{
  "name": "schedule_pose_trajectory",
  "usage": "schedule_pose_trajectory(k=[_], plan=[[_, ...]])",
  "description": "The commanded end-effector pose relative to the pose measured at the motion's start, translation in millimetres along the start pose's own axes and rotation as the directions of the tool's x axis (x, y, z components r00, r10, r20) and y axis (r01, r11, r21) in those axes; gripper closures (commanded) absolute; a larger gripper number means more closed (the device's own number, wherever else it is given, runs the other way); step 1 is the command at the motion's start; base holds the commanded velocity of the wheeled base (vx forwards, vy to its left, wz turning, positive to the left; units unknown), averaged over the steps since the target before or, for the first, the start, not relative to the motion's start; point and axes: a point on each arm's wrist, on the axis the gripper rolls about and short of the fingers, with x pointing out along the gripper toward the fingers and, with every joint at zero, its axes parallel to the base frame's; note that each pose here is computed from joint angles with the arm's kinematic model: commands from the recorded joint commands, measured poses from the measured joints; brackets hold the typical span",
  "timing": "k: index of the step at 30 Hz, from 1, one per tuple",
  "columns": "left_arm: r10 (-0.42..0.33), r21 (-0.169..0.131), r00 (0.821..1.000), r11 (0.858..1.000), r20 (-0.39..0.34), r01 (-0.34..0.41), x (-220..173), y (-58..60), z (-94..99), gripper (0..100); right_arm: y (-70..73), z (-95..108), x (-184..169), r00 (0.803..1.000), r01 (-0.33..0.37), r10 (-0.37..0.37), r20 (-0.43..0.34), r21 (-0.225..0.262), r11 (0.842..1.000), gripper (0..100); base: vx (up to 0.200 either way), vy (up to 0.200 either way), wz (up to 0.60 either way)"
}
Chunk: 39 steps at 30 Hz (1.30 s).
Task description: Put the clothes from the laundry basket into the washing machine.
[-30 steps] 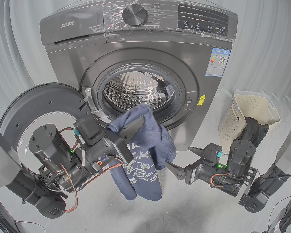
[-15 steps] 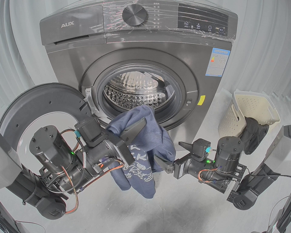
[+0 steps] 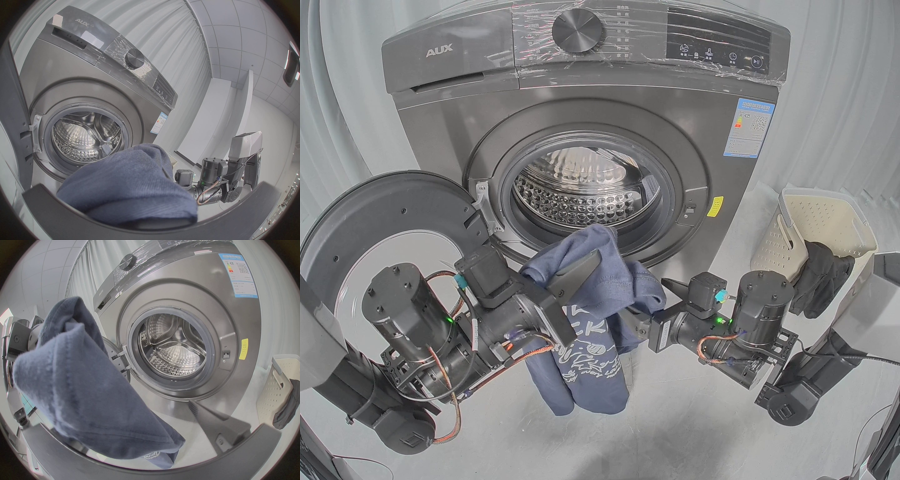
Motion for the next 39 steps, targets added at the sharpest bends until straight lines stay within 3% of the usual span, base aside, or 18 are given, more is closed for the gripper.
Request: schedule_pose_trajectory(k=[1, 14, 15, 21, 29, 34, 39], plan=[[0.001, 0.0, 1.0, 1.0, -0.002, -0.001, 0, 0.4, -0.5, 100, 1.8, 0, 2, 1.0, -0.001, 0.001, 0.011, 0.001, 1.0, 100, 0.0, 0.0, 0.0], [0.016, -0.004, 1.0, 1.0, -0.012, -0.016, -1, 3.7, -3.1, 100, 0.9, 25, -26, 0.998, -0.007, 0.006, 0.065, 0.01, 1.0, 100, 0.0, 0.0, 0.0], [0.019, -0.006, 1.0, 1.0, -0.016, -0.019, -2, 4.3, -4.0, 0, 0.0, 29, -30, 0.997, -0.005, 0.004, 0.076, 0.012, 1.0, 100, 0.0, 0.0, 0.0], [0.051, -0.003, 0.998, 0.999, -0.048, -0.051, -9, 9.2, -9.8, 0, -1.4, 46, -36, 0.991, -0.003, 0.001, 0.131, 0.015, 1.0, 100, 0.0, 0.0, 0.0], [0.101, -0.008, 0.979, 0.995, -0.179, -0.104, -28, 17.7, -35.2, 0, 0.9, 70, -37, 0.975, -0.021, 0.016, 0.222, 0.021, 1.0, 100, 0.0, 0.0, 0.0], [0.123, -0.007, 0.961, 0.992, -0.248, -0.129, -36, 22.0, -49.6, 0, 1.4, 76, -44, 0.971, -0.026, 0.02, 0.24, 0.021, 0.999, 100, 0.0, 0.0, 0.0], [0.128, -0.004, 0.957, 0.991, -0.262, -0.134, -34, 24.2, -54.5, 0, 1.4, 80, -54, 0.968, -0.03, 0.024, 0.248, 0.021, 0.999, 100, 0.0, 0.0, 0.0]])
